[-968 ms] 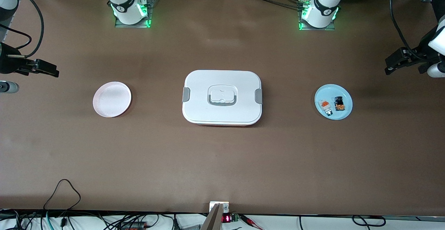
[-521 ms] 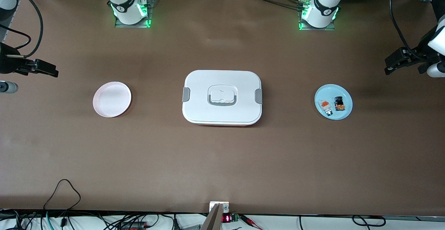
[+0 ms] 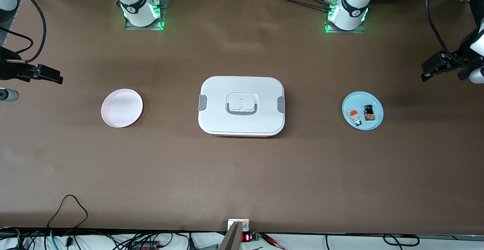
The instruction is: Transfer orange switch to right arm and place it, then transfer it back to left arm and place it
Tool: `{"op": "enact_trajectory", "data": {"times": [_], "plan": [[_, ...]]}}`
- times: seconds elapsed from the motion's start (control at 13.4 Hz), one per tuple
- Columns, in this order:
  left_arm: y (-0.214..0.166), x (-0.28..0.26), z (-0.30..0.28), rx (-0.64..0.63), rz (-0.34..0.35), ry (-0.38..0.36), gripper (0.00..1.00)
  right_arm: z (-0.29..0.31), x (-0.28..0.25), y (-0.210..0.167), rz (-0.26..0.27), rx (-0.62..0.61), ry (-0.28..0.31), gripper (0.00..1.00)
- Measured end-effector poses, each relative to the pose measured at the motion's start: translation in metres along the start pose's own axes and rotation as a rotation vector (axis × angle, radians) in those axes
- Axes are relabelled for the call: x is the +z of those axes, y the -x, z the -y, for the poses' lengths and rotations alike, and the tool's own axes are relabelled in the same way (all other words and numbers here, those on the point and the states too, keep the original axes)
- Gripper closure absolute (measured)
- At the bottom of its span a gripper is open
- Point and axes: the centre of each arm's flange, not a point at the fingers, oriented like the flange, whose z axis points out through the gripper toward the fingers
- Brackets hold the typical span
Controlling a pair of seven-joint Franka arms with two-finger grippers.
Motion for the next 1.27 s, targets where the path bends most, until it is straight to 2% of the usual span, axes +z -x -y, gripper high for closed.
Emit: {"op": "enact_trajectory", "data": {"times": [0.22, 0.45, 0.6, 0.82, 1.04, 1.27], "plan": [[-0.004, 0.009, 0.002, -0.003, 0.019, -0.001, 0.01, 0.000, 0.000, 0.000, 0.000, -0.001, 0.000, 0.00], [0.001, 0.018, 0.005, 0.039, 0.080, -0.003, 0.01, 0.002, 0.000, 0.000, 0.000, -0.004, 0.000, 0.00], [0.000, 0.041, 0.019, 0.169, 0.117, 0.005, 0.01, 0.002, 0.000, 0.000, 0.000, -0.004, 0.000, 0.00], [-0.008, 0.117, 0.046, 0.423, 0.130, 0.027, 0.01, 0.002, 0.000, 0.000, -0.001, -0.005, 0.000, 0.00], [-0.002, 0.176, 0.052, 0.644, 0.166, 0.060, 0.01, 0.002, 0.000, 0.000, -0.001, -0.005, 0.000, 0.00], [0.004, 0.221, 0.055, 0.888, 0.168, 0.089, 0.01, 0.004, 0.000, 0.000, -0.001, -0.006, -0.005, 0.00]]}}
